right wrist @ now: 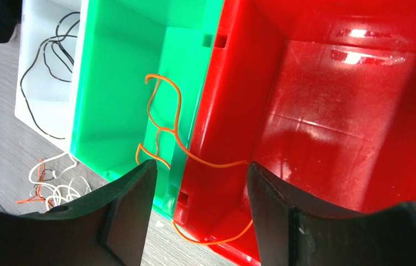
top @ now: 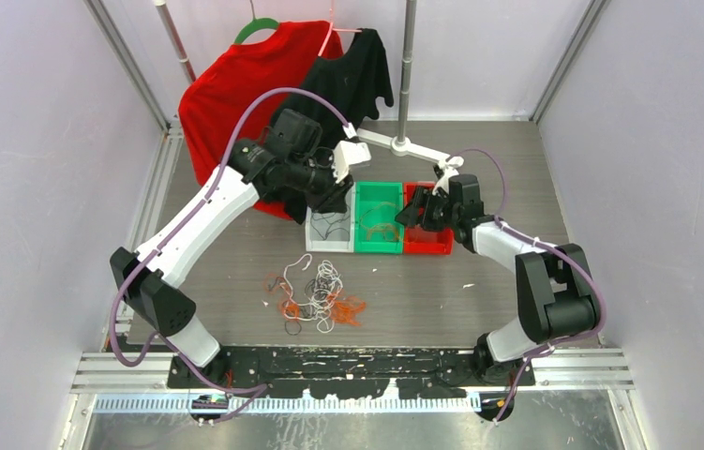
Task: Untangle the cables
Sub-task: Adjust the cable in the bin.
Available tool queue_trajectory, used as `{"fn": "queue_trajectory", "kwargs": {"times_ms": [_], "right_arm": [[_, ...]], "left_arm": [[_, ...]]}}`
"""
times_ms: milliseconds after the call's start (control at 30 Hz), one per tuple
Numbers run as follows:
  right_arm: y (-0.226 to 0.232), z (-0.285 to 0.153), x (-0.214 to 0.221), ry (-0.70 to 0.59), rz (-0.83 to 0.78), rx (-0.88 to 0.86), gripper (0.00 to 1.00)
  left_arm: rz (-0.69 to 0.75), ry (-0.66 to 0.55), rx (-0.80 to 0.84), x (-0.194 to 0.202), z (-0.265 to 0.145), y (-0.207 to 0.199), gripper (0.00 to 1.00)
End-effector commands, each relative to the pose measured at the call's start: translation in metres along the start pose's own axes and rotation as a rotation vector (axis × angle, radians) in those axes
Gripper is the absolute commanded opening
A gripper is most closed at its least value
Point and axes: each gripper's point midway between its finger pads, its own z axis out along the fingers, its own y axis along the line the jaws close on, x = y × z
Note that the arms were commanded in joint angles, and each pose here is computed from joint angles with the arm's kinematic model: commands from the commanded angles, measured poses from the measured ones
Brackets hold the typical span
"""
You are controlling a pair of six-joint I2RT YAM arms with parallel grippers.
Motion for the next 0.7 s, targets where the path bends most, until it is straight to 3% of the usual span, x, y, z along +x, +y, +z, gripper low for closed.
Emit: {"fn": "queue_trajectory", "kwargs": {"times_ms": [0, 233, 533, 667], "right_arm": [[0.021, -0.005, -0.033, -0.110, -0.049, -0.072, 0.61], [0.025, -0.015, -0.040, -0.155, -0.041, -0.064, 0.26], [0.035, -0.028, -0.056, -0.185, -0.055, -0.053, 0.01], [0.038, -0.031, -0.060, -0.191, -0.070, -0.018, 0.02]], "left_arm": [[0.025, -0.052, -0.028, -0.017, -0.019, -0.002, 0.28], [0.020, -0.047, -0.028, -0.015, -0.018, -0.002, 0.28], [0.017, -0.047, -0.032, -0.014, -0.019, -0.003, 0.28], [0.017, -0.050, -0.033, -0.015, -0.019, -0.002, 0.28]]}}
